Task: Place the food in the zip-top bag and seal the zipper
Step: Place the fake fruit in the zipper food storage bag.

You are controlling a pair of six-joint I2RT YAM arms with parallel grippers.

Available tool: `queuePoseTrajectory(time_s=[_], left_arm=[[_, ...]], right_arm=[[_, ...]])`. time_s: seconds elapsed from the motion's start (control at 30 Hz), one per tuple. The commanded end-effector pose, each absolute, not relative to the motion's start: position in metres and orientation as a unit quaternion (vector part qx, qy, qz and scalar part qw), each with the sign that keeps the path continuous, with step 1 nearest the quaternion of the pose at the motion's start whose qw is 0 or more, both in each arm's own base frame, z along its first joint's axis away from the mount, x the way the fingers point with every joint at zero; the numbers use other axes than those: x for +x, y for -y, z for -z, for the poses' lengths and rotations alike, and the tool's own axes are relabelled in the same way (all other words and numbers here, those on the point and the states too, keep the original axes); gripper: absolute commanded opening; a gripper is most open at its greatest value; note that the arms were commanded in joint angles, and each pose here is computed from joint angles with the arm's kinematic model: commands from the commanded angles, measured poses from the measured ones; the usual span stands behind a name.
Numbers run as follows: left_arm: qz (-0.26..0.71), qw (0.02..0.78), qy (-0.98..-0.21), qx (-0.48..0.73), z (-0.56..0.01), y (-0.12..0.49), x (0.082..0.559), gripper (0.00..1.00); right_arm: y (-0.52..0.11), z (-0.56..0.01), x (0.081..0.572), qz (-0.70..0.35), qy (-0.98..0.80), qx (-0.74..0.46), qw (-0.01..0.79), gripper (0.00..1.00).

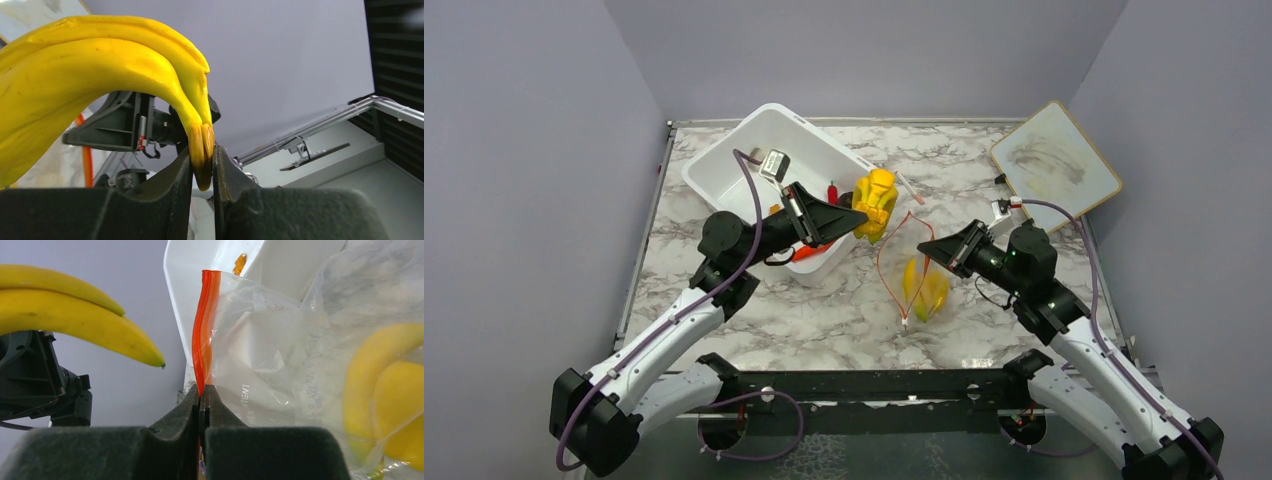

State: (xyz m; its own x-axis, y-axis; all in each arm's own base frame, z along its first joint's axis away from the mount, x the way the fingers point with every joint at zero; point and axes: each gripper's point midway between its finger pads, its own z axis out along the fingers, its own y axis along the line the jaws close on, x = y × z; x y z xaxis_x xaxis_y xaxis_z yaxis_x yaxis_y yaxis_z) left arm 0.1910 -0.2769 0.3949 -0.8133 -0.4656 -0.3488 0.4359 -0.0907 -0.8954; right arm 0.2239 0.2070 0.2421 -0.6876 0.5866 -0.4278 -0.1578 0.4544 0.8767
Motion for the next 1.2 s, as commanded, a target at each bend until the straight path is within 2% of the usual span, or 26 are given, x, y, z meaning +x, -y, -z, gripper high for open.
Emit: queuePoseTrajectory(time_s=[0.0, 0.4, 1.17], left_arm=[[0.779, 0.286, -0.557, -0.03, -0.414, 0.283, 0.183, 0.0], [0.81, 0.201, -0.547, -0.071, -0.388, 0.306, 0.168, 0.0], [0.785, 0.136, -0.591, -0.128, -0.32, 0.324, 0.177, 0.0]], right_arm=[[-0.207, -0.252, 0.228, -0.52, -0.747, 0.142, 0.389, 0.01], [-0.204, -0.259, 0.227, -0.523, -0.737, 0.14, 0.404, 0.01], [-0.206, -0.276, 0.225, -0.536, -0.719, 0.107, 0.43, 0.01]])
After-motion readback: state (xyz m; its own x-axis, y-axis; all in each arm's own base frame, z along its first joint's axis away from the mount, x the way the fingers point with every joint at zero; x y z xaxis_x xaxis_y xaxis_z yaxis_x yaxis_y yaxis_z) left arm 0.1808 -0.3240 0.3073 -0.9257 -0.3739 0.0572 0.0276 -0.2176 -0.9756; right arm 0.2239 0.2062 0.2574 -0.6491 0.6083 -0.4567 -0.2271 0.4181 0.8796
